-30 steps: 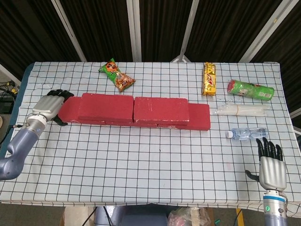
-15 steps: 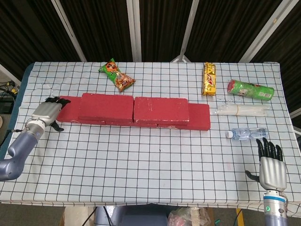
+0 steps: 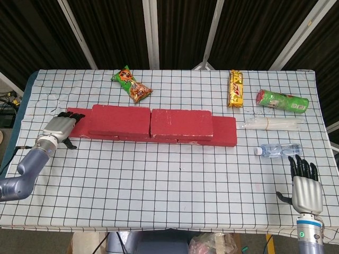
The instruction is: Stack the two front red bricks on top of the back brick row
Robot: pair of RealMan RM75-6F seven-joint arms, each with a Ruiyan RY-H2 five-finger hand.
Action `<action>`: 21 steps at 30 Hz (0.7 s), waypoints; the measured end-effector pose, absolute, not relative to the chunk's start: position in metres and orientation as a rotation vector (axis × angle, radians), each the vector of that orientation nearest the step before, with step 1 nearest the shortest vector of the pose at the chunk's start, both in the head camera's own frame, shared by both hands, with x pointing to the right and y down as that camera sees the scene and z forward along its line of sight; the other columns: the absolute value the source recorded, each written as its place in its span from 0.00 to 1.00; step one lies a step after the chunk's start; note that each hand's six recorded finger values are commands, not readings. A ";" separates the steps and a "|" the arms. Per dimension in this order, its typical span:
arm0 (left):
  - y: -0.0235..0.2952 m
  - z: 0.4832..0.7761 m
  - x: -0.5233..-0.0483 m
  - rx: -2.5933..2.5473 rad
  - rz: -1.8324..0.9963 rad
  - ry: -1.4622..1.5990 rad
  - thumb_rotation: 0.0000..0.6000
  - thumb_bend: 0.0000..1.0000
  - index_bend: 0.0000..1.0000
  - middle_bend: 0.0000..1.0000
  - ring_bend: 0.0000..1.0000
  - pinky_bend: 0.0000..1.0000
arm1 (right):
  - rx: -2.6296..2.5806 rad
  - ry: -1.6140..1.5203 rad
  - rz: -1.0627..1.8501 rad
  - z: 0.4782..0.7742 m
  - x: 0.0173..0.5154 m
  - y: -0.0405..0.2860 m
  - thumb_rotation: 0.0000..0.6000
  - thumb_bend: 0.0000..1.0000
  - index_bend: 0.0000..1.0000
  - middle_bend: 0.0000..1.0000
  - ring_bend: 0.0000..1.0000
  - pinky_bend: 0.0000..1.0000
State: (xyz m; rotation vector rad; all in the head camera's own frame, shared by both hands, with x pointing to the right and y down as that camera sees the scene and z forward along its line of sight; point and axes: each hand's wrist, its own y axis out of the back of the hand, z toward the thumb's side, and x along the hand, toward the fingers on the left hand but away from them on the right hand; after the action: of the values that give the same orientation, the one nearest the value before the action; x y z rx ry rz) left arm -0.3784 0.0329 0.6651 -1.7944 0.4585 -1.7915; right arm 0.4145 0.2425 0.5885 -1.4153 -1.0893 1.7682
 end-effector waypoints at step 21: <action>0.036 0.676 -0.354 -1.818 -1.767 0.406 1.00 0.00 0.10 0.09 0.00 0.00 | -1.417 -1.091 1.767 0.589 0.415 0.242 1.00 0.13 0.04 0.00 0.00 0.00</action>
State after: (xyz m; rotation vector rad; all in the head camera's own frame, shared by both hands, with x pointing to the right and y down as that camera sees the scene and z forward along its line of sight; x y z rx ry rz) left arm -0.3540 0.0360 0.6756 -1.8181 0.4064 -1.7672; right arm 0.4147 0.2421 0.5889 -1.4168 -1.0906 1.7669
